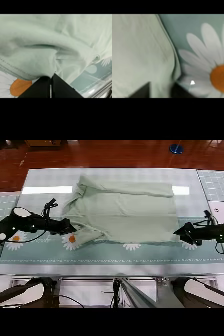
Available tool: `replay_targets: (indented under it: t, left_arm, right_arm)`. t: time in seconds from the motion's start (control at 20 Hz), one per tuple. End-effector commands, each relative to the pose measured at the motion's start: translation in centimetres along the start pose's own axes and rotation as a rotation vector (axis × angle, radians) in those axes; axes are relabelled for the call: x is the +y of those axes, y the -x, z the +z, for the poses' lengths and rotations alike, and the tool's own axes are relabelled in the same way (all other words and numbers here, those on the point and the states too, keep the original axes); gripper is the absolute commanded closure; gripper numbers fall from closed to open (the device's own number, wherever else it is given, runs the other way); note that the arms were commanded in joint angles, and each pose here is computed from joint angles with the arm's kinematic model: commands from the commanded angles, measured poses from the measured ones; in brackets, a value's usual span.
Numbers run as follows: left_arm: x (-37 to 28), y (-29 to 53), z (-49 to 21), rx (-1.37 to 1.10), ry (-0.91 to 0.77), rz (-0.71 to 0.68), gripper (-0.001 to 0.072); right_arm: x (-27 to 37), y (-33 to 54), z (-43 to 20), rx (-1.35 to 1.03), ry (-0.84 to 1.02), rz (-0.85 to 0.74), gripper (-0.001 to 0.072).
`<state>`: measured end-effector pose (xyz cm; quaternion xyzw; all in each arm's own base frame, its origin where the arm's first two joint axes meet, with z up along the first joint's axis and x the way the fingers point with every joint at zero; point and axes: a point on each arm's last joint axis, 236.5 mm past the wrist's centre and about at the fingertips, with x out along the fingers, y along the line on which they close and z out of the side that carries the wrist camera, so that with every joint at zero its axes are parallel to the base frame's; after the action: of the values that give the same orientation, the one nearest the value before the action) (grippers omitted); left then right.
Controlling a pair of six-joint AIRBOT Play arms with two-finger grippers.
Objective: Fold the shirts.
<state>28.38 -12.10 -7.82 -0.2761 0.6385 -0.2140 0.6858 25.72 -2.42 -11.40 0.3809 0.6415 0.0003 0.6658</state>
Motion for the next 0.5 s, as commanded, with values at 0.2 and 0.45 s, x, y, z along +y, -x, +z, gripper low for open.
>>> replay_targets:
  t: [0.2, 0.45]
  left_arm:
    - [-5.0, 4.7, 4.6, -0.072, -0.166, -0.048, 0.0688]
    - [-22.3, 23.6, 11.1, -0.574, -0.539, -0.213, 0.0689]
  right_arm:
    - [7.8, 3.6, 3.2, -0.118, 0.163, 0.113, 0.0693]
    - [24.8, 26.6, 3.8, -0.729, 0.542, 0.357, 0.0693]
